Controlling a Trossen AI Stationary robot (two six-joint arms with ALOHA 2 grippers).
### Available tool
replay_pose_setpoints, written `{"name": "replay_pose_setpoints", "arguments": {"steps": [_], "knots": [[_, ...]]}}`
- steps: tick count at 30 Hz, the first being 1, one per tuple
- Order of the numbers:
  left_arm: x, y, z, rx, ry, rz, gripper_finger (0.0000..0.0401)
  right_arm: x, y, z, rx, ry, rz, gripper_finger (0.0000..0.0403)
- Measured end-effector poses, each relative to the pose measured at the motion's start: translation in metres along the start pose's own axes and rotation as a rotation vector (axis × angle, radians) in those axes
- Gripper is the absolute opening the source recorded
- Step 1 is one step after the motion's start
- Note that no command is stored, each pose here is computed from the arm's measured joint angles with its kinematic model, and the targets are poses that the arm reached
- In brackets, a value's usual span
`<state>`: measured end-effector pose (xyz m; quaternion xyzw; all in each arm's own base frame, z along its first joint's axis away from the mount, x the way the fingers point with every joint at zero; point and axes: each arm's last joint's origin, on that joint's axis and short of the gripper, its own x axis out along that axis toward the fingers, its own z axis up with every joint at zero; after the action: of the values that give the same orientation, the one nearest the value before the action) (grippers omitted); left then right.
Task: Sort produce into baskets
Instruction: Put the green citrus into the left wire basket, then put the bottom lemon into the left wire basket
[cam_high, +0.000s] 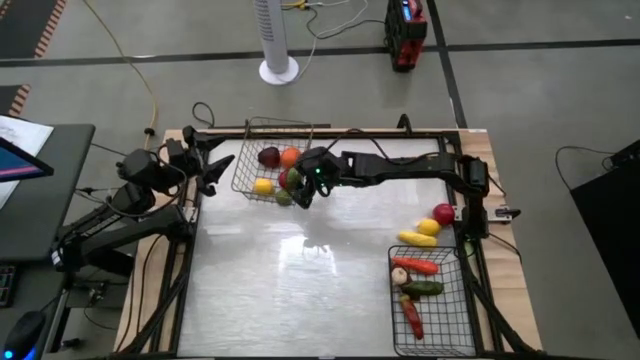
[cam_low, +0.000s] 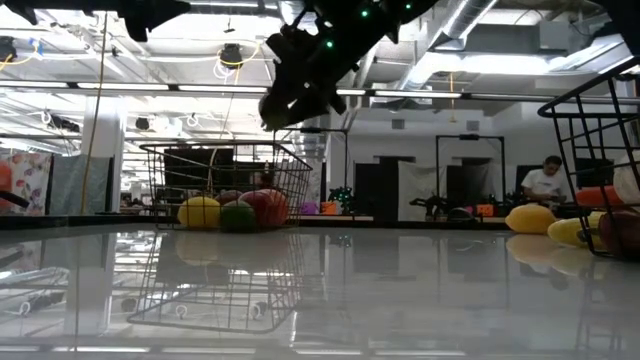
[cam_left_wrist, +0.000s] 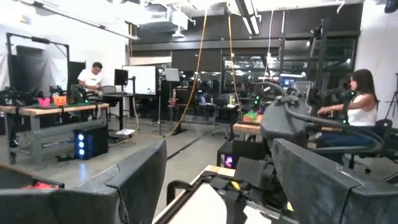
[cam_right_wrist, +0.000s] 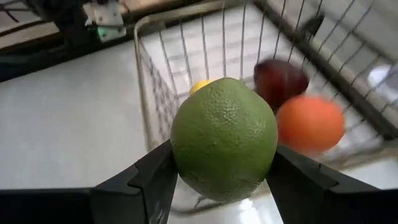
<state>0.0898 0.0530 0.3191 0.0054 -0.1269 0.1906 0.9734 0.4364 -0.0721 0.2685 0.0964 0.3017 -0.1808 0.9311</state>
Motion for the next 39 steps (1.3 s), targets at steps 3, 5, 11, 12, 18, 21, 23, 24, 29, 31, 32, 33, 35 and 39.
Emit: {"name": "replay_pose_setpoints", "arguments": {"steps": [3,5,11,12,18,21,23,24,29,31,32,33,35,39], "knots": [[0.000,0.000,0.000,0.000,-0.003,-0.001,0.0279,0.005,-0.006,0.008,-0.040,-0.072,0.007,0.0255],[0.000,0.000,0.000,-0.002,-0.002,-0.007,0.0279,0.014,-0.012,0.005,-0.055,-0.052,0.037,0.0255],[0.000,-0.001,0.000,-0.008,0.004,-0.038,0.0279,0.022,-0.032,0.001,-0.035,-0.003,0.061,0.0255],[0.000,-0.001,0.000,-0.006,0.005,-0.038,0.0279,0.021,-0.033,0.002,-0.032,-0.003,0.062,0.0256],[0.000,-0.001,0.000,0.022,0.005,-0.041,0.0279,0.026,-0.034,0.001,-0.092,-0.008,0.073,0.0256],[0.000,-0.001,-0.001,0.022,0.007,-0.040,0.0279,0.030,-0.036,-0.004,-0.102,0.025,0.118,0.0257],[0.000,-0.001,-0.001,0.022,0.009,-0.043,0.0279,0.030,-0.036,-0.003,-0.104,0.012,0.121,0.0265],[0.000,-0.001,-0.001,0.021,0.009,-0.044,0.0279,0.030,-0.037,-0.001,-0.104,-0.002,0.122,0.0272],[0.000,-0.001,-0.001,0.022,0.009,-0.052,0.0279,0.029,-0.038,0.006,-0.085,-0.066,0.137,0.0326],[0.000,-0.002,-0.001,0.007,0.010,-0.054,0.0279,0.028,-0.040,0.009,-0.057,-0.084,0.137,0.0352],[0.000,-0.002,-0.001,-0.004,0.013,-0.064,0.0279,0.028,-0.042,0.010,-0.051,-0.092,0.135,0.0363],[0.001,-0.002,-0.002,-0.010,0.021,-0.085,0.0279,0.028,-0.043,0.010,-0.047,-0.099,0.132,0.0372],[0.004,-0.003,-0.005,-0.031,0.054,-0.138,0.0279,0.027,-0.047,0.011,-0.036,-0.092,0.125,0.0383],[0.013,-0.004,-0.019,-0.080,0.176,-0.180,0.0279,0.008,-0.051,0.010,-0.029,0.003,0.077,0.0383]]}}
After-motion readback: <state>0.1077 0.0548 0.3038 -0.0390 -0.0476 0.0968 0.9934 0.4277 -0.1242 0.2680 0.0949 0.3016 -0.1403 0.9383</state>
